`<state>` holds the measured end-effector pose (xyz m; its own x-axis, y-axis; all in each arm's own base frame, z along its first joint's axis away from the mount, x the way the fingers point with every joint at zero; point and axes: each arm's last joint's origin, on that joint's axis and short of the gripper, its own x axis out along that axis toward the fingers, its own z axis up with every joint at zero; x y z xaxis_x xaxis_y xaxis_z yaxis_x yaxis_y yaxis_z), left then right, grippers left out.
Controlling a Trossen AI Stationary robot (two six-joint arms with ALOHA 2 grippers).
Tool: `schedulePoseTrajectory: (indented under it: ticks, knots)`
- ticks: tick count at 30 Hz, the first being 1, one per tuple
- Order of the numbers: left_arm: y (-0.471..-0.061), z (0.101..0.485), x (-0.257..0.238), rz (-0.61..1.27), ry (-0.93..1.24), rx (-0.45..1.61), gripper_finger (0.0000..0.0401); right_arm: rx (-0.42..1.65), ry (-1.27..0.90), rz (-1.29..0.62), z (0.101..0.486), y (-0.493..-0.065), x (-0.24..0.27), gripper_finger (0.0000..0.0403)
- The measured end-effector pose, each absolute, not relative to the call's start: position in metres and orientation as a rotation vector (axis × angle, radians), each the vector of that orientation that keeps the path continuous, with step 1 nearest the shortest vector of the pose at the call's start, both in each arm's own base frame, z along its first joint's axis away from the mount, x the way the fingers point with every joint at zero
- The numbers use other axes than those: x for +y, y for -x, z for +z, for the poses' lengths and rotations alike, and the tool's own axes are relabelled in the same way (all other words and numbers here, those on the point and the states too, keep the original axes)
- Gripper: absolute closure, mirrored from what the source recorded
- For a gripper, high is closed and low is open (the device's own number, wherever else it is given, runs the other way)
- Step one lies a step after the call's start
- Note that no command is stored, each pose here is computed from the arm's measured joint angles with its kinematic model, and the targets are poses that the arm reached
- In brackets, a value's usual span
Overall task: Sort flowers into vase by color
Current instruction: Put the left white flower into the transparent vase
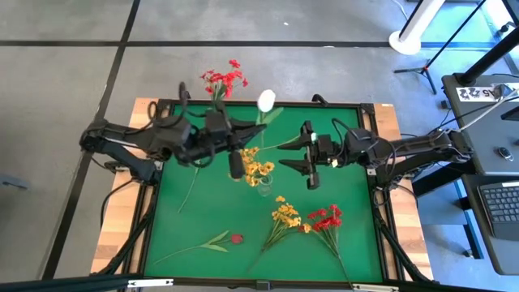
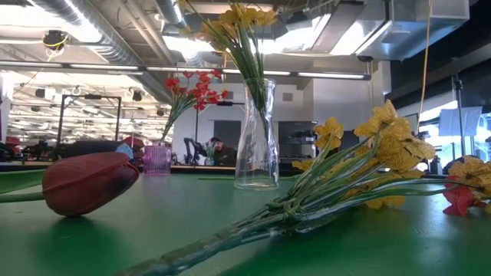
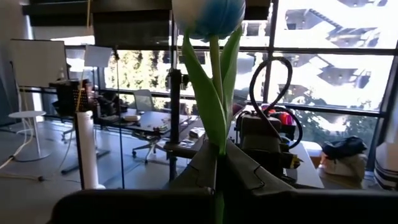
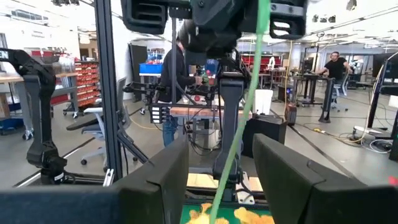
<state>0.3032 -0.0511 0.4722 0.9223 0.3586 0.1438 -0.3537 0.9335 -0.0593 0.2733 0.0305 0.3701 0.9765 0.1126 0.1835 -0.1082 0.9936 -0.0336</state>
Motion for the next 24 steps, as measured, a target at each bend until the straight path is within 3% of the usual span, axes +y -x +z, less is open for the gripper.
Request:
schedulePoseTrajectory:
  ticks: [17,20,24]
  knots:
    - [-0.336,0.449,-0.057,0.237,0.040,-0.120,0.0401,-0.188,0.023,0.091,0.376,-0.284,0.031,0.0230]
    - [-0.336,0.448,-0.059,0.229,0.039,-0.117,0.0401,-0.183,0.024,0.091,0.375,-0.284,0.031,0.0253]
    - [-0.336,0.448,-0.060,0.229,0.038,-0.117,0.0401,-0.183,0.024,0.091,0.375,-0.284,0.031,0.0316]
